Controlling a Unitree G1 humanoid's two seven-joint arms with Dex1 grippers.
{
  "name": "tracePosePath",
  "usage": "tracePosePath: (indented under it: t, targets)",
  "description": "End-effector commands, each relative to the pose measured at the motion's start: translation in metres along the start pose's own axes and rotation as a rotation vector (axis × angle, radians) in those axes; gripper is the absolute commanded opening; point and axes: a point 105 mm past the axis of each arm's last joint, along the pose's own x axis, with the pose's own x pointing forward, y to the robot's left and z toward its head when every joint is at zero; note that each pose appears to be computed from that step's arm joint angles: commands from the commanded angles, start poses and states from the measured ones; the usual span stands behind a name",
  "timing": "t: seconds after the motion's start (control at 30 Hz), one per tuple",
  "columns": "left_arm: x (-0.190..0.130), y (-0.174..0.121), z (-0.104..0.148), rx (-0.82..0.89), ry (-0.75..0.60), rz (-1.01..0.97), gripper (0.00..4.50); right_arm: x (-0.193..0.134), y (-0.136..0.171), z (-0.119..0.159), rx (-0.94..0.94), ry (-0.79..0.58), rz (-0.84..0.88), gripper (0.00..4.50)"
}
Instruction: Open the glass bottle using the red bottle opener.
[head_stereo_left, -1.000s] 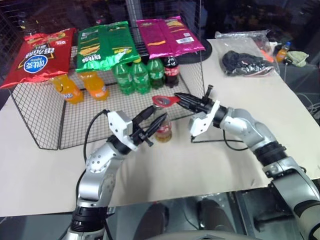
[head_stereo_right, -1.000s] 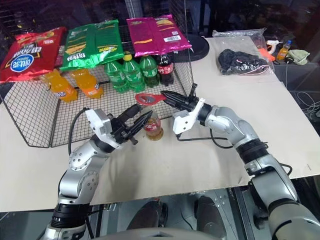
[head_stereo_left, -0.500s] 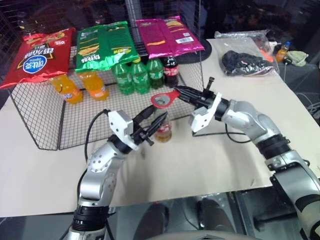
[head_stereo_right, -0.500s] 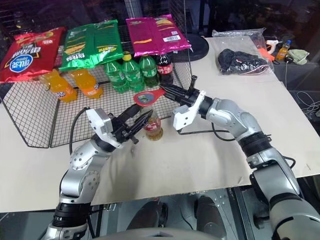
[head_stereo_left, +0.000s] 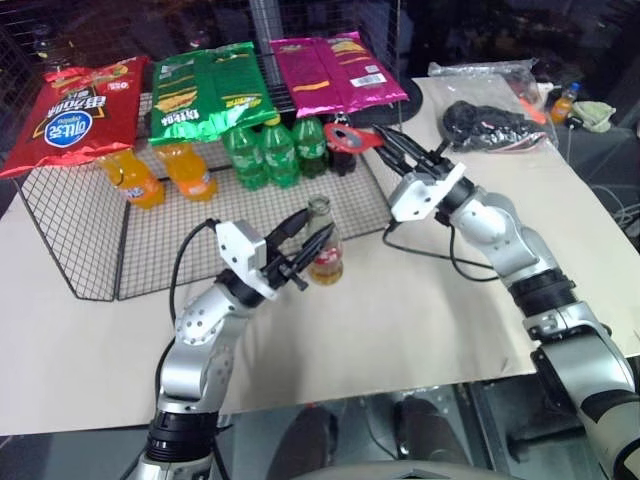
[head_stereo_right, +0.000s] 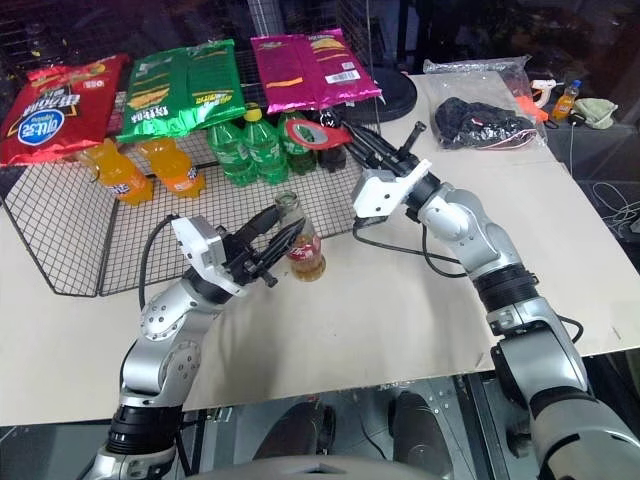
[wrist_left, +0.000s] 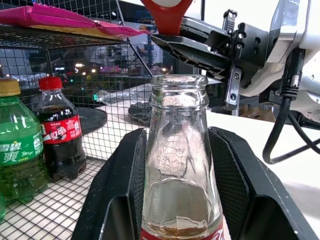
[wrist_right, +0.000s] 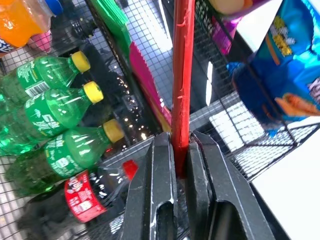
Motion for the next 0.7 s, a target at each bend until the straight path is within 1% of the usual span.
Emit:
tracePosePath:
  t: [0.03, 0.07, 0.1, 0.17, 0.2, 0.53, 0.63, 0.7]
  targets:
    - [-0.003, 0.001, -0.008, -0.001, 0.038, 0.014, 2.12, 0.000, -0.011, 0.004, 0.031, -0.004, -0.059, 0.00]
    - [-0.003, 0.002, -0.009, 0.000, 0.038, 0.015, 2.49, 0.000, -0.010, 0.004, 0.036, -0.001, -0.060, 0.00]
    - [-0.004, 0.002, -0.009, 0.001, 0.038, 0.016, 2.69, -0.001, -0.010, 0.003, 0.038, 0.001, -0.060, 0.00]
    - [-0.004, 0.002, -0.009, 0.004, 0.040, 0.017, 3.68, -0.001, -0.009, 0.003, 0.045, 0.006, -0.059, 0.00]
    - [-0.004, 0.002, -0.009, 0.004, 0.040, 0.014, 4.04, -0.001, -0.008, 0.003, 0.049, 0.008, -0.058, 0.00]
    - [-0.005, 0.000, -0.009, 0.009, 0.044, 0.001, 4.04, -0.004, -0.003, -0.002, 0.084, 0.033, -0.044, 0.00]
    - [-0.008, -0.003, -0.010, 0.011, 0.060, -0.008, 4.04, -0.010, 0.007, -0.007, 0.185, 0.068, -0.012, 0.00]
    - [-0.013, -0.003, -0.012, 0.017, 0.083, -0.010, 4.04, -0.018, 0.026, -0.015, 0.323, 0.129, 0.054, 0.00]
